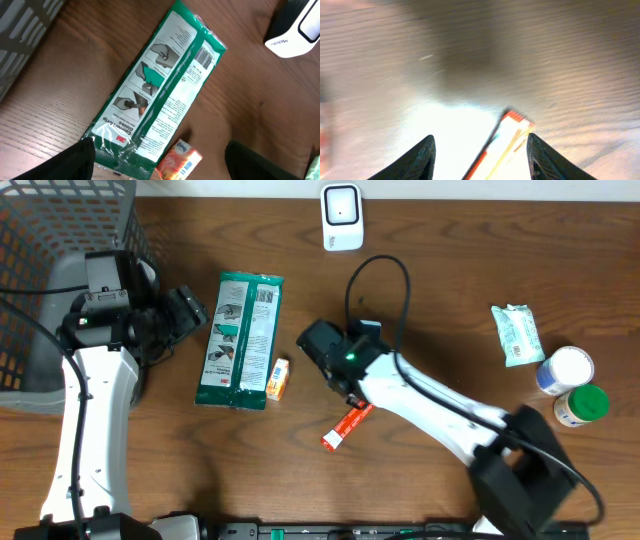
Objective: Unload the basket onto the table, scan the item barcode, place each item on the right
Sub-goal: 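Lift the red stick and turn it upright with the right gripper, then lower the red stick back onto the table and open the right gripper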
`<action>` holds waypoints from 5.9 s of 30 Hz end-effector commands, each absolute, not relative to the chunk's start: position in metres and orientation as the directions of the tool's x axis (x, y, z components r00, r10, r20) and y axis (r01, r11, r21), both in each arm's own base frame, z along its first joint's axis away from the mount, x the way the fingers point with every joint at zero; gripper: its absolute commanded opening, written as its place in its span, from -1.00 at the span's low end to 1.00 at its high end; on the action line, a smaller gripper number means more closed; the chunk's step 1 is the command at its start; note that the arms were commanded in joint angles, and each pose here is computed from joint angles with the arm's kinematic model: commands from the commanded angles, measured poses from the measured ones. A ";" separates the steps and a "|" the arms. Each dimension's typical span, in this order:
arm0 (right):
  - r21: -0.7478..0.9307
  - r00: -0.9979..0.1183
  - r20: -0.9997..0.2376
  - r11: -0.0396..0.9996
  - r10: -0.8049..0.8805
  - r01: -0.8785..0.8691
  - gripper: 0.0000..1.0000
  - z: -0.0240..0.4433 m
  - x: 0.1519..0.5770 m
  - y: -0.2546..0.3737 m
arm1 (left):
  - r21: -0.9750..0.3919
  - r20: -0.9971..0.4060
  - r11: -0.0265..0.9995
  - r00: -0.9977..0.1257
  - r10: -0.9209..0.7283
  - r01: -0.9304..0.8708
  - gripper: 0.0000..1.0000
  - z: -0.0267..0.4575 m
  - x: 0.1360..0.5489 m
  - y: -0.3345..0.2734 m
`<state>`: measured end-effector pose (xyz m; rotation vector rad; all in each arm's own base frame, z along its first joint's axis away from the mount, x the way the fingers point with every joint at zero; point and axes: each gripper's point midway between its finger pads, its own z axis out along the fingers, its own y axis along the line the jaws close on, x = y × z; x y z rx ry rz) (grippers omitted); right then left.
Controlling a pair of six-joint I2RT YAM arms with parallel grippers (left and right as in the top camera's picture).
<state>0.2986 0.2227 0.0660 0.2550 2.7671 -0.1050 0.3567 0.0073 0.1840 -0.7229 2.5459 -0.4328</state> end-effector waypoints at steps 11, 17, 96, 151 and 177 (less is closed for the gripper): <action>0.035 -0.816 -0.193 0.835 0.545 0.549 0.41 0.029 0.236 0.223 | -0.417 -0.353 0.816 -0.757 -0.550 -0.399 0.62 0.191 0.361 0.008; 0.037 -0.816 -0.192 0.835 0.545 0.549 0.49 0.013 0.230 0.218 | -0.417 -0.353 0.816 -0.757 -0.550 -0.399 0.62 0.191 0.361 0.008; 0.224 -0.963 -0.269 0.974 0.033 -0.029 0.61 0.065 0.307 0.271 | -0.417 -0.353 0.816 -0.757 -0.550 -0.399 0.62 0.191 0.361 0.008; 0.124 -0.946 -0.200 0.964 0.256 0.235 0.58 0.006 0.278 0.232 | -0.417 -0.353 0.816 -0.757 -0.550 -0.399 0.63 0.191 0.361 0.008; -0.165 -0.726 -0.469 0.857 -0.503 -0.488 -0.95 0.007 0.336 0.264 | -0.417 -0.353 0.816 -0.757 -0.550 -0.399 0.62 0.191 0.361 0.008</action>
